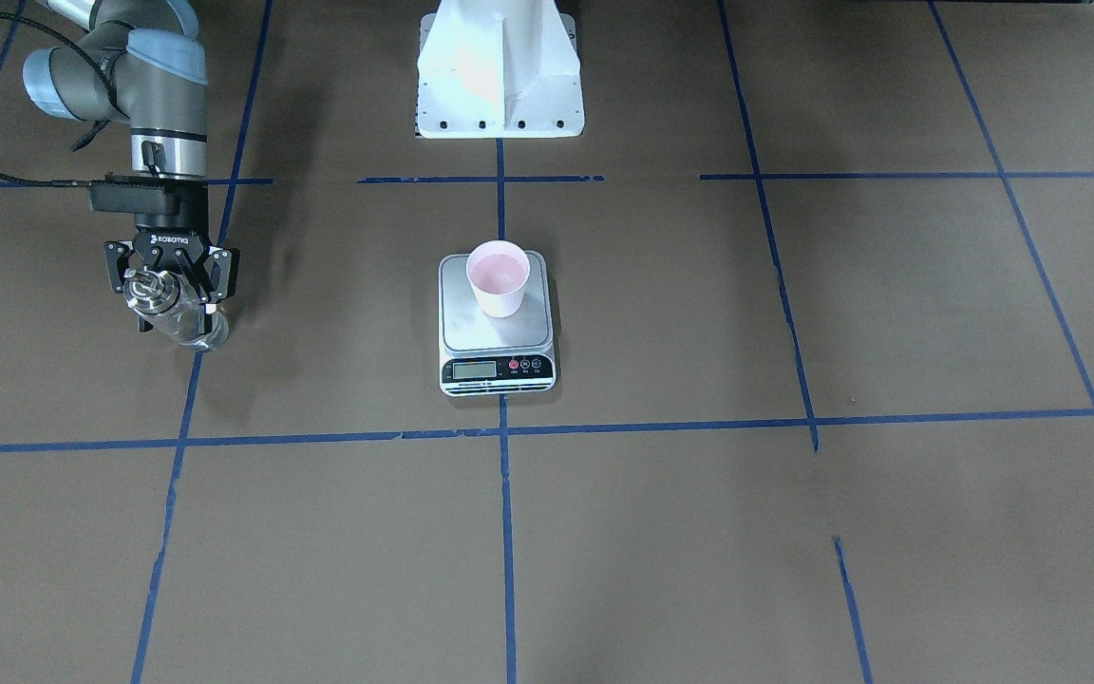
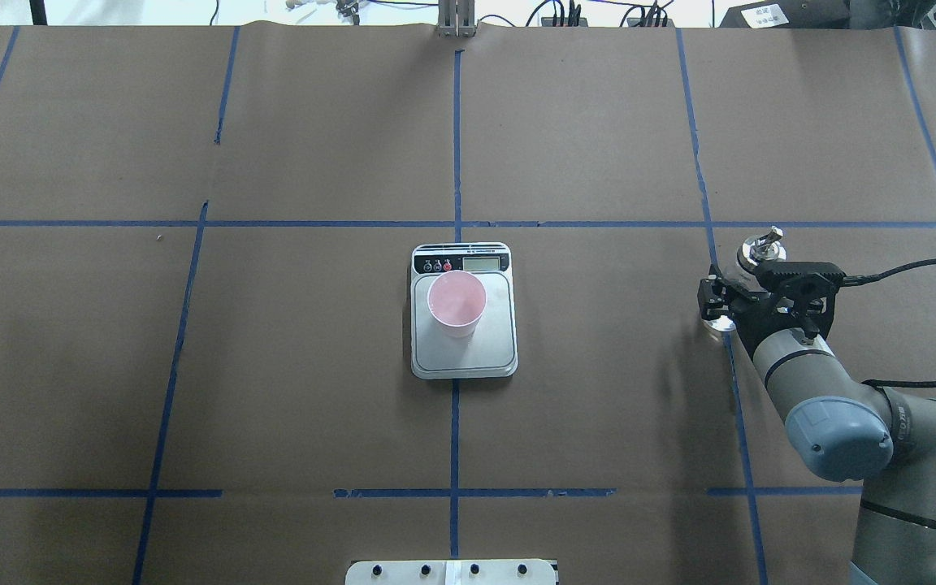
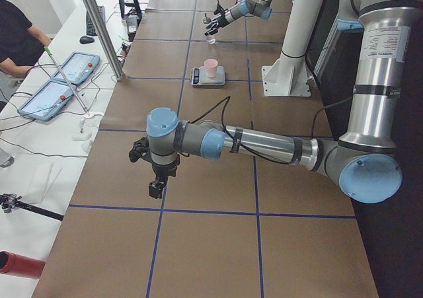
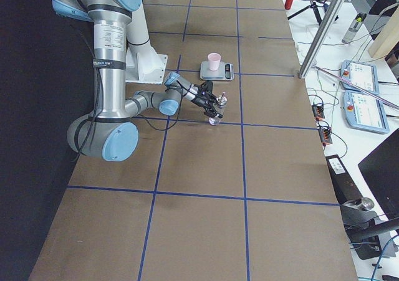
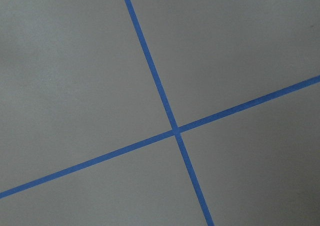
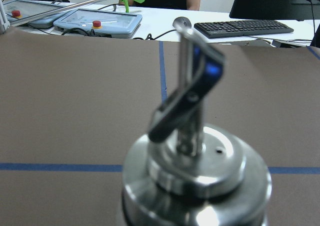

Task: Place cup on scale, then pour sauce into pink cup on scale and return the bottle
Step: 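Lower the glass bottle onto the table with the right gripper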

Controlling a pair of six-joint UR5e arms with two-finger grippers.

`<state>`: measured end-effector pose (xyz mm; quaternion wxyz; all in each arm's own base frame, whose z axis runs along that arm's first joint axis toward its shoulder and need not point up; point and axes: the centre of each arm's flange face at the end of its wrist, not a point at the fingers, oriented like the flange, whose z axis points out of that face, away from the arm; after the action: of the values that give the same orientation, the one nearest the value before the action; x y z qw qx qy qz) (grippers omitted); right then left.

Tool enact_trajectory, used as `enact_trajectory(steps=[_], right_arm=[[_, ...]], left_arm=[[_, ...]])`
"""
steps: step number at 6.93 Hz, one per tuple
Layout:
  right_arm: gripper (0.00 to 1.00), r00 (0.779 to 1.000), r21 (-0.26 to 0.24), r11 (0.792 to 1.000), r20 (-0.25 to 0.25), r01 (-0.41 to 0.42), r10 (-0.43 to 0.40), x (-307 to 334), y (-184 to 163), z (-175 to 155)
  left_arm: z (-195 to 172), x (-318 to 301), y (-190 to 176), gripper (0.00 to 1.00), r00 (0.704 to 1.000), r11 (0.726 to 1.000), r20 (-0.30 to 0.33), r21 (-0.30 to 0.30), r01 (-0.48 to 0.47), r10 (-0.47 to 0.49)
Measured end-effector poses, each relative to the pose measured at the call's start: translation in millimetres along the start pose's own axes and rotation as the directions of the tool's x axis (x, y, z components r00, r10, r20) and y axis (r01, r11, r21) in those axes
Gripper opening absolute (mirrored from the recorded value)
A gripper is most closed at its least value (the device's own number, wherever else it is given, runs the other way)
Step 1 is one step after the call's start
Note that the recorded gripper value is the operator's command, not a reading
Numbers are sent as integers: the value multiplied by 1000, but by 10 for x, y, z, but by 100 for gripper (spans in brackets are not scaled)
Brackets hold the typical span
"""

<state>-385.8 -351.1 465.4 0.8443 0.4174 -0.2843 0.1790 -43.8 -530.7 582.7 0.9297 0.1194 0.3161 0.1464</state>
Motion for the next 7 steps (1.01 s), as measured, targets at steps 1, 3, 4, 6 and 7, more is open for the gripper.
enact_trajectory(steps=[1,3,4,6,7], right_arm=[[99,1000,0,1000,0,1,-1,2,0,0],[100,1000,0,1000,3,-4,4,-9,-16,-16],[100,1000,-8,1000,11,-12,12,-30,-27,-35],[100,999,-81,996,36,-22,24,-57,-2,-82],[100,999,-122,992,42,-19,24,-50,29,-93]], left_arm=[[-1,0,-2,100,1000,1000,0,0,0,0],[-8,2,-7,100,1000,1000,0,2,0,0],[-10,4,-9,100,1000,1000,0,2,-1,1],[-11,6,-11,100,1000,1000,0,2,-1,1],[-12,6,-11,100,1000,1000,1,2,-1,1]])
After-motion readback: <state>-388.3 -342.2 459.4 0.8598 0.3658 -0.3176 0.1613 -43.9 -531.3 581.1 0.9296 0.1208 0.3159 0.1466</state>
